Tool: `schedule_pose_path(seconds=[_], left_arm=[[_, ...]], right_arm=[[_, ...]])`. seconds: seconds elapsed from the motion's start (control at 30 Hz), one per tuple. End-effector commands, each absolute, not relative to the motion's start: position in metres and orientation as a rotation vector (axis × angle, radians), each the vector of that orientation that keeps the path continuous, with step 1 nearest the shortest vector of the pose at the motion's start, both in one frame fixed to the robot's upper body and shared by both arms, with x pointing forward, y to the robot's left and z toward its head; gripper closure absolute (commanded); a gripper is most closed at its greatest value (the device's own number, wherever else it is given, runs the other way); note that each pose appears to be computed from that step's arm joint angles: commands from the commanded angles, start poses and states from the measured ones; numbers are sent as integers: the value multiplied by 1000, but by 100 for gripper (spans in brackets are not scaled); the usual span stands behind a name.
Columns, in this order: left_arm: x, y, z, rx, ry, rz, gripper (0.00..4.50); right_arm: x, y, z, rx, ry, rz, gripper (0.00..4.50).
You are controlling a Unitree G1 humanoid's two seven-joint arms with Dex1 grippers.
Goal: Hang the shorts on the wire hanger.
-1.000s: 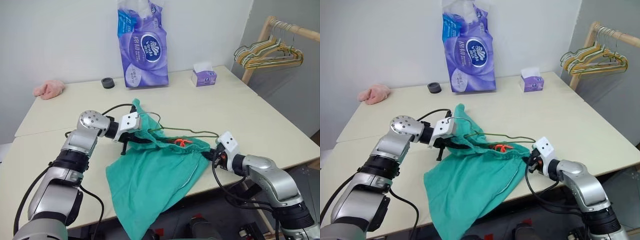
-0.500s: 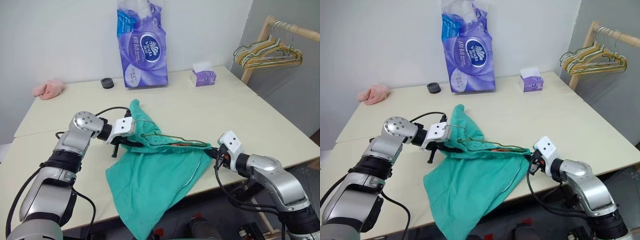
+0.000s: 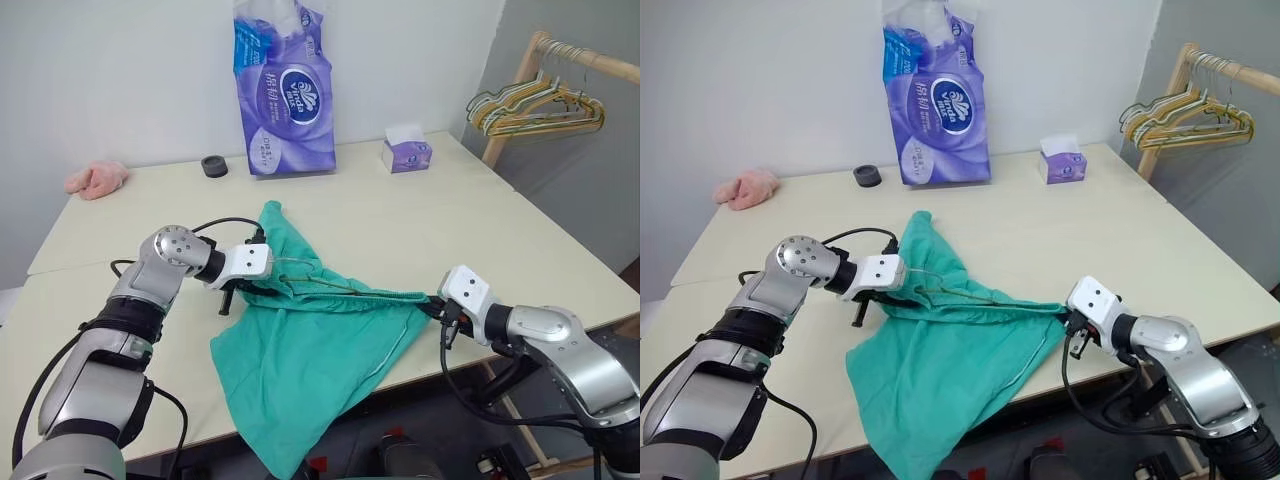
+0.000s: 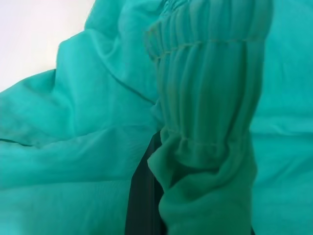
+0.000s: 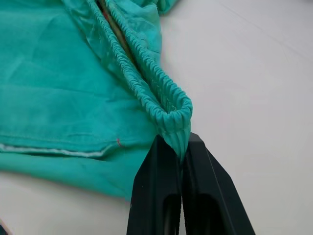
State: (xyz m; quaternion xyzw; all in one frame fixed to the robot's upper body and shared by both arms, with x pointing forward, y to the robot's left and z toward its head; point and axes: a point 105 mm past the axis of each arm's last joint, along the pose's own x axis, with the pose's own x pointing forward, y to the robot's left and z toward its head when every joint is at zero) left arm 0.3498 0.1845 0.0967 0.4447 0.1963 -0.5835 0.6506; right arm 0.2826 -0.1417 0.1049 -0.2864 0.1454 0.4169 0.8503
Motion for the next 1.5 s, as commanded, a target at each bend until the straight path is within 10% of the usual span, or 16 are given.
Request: schedule_pose_path(seconds=[0.03,0.6,1.0,1.5], left_arm=[[355,190,111,1083,444,-1259,450],[364,152,114,1092,316,-1162,450],[358,145,109,1015,315,-1187,450],[354,142,107,1034,322,-1221,450]], right_arm=[[292,-142,139,-776,191,854,448],[291,-65,164,-965,49,1056,448],[284,-127,156,-910,282,973,86],[324,-119,109,-869,350,943,86]])
